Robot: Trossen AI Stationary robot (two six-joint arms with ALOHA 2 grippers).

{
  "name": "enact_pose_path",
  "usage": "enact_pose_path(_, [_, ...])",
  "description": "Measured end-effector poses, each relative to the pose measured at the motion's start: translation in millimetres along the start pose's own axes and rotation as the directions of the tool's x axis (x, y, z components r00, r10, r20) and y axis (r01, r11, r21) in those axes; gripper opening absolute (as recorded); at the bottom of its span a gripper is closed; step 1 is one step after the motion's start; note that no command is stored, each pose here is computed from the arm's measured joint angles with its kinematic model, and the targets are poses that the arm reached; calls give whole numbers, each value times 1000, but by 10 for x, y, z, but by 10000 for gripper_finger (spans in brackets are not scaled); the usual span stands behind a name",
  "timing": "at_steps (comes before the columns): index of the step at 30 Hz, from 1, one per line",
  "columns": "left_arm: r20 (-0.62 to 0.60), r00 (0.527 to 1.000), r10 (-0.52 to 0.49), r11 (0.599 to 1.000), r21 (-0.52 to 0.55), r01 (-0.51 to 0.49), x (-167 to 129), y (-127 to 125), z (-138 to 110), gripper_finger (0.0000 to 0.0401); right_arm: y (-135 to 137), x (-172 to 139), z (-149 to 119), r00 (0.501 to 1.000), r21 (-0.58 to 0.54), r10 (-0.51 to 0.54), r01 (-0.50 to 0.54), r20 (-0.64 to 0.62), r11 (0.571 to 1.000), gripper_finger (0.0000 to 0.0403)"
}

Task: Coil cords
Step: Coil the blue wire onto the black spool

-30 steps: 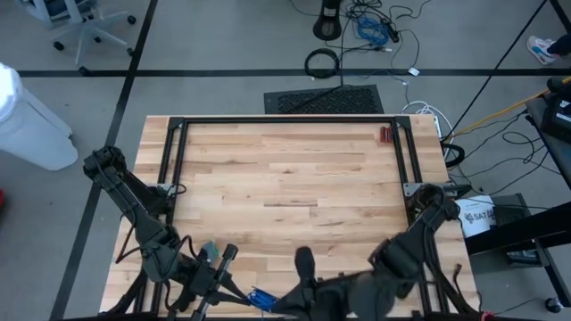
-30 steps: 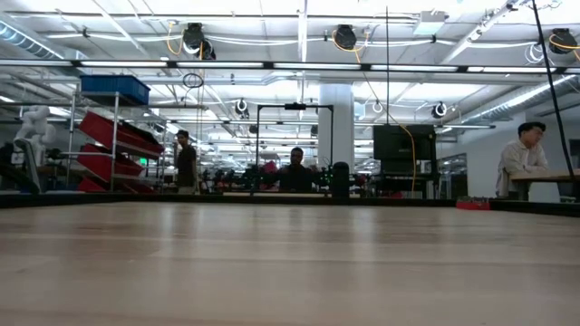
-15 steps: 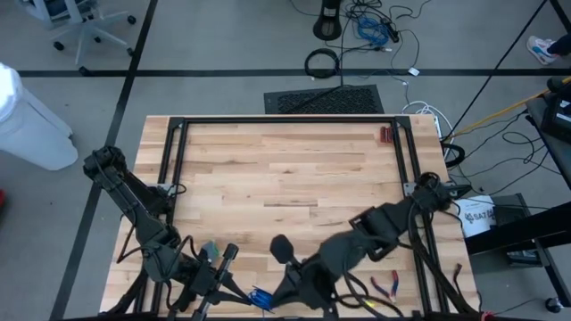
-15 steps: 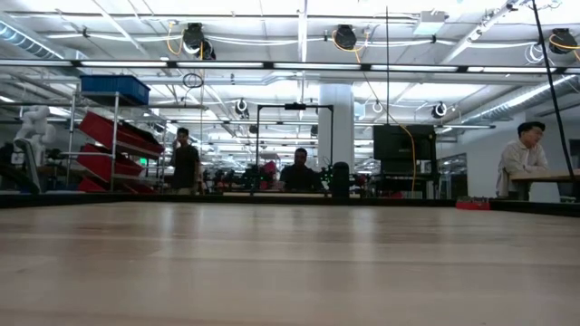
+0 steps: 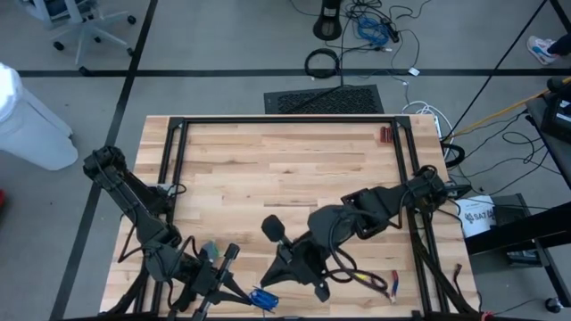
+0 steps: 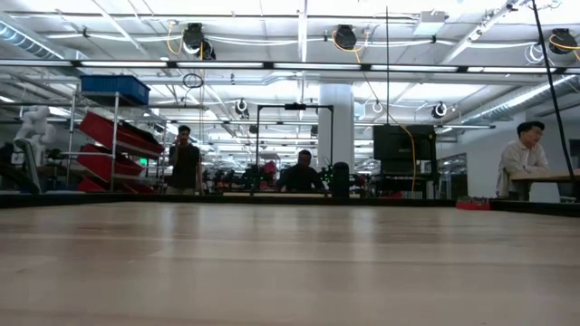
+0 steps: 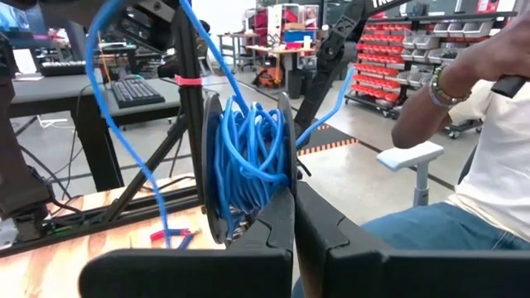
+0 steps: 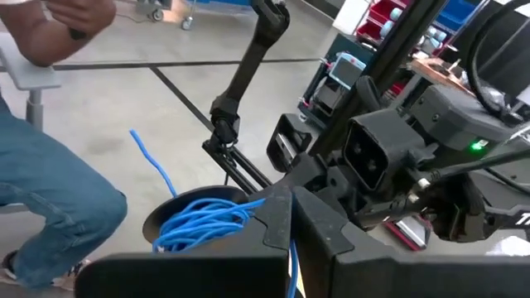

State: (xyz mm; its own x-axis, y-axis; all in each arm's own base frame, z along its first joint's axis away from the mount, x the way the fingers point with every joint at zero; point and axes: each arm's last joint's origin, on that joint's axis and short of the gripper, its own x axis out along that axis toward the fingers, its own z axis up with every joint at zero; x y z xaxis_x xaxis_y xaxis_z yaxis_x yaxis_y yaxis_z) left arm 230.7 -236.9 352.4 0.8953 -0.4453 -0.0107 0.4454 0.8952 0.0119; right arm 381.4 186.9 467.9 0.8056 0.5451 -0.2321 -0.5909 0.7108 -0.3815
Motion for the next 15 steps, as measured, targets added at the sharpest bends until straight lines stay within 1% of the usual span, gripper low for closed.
enact_pose_path(9, [2,1000,13,1000,3,-13,15,44,2,0,-118,6,-14,999,-13,-24,24,46,1000,0])
enact_pose_path(12, [-5,1000,14,1000,7,-13,27,57,-11,0,-128,7,-20,998,-14,-2,3,58,1000,0])
enact_pose_path(15, [-7,1000,-3,1000,8,3,28,52,-14,0,-123,8,-33,999,1,5,-5,45,1000,0])
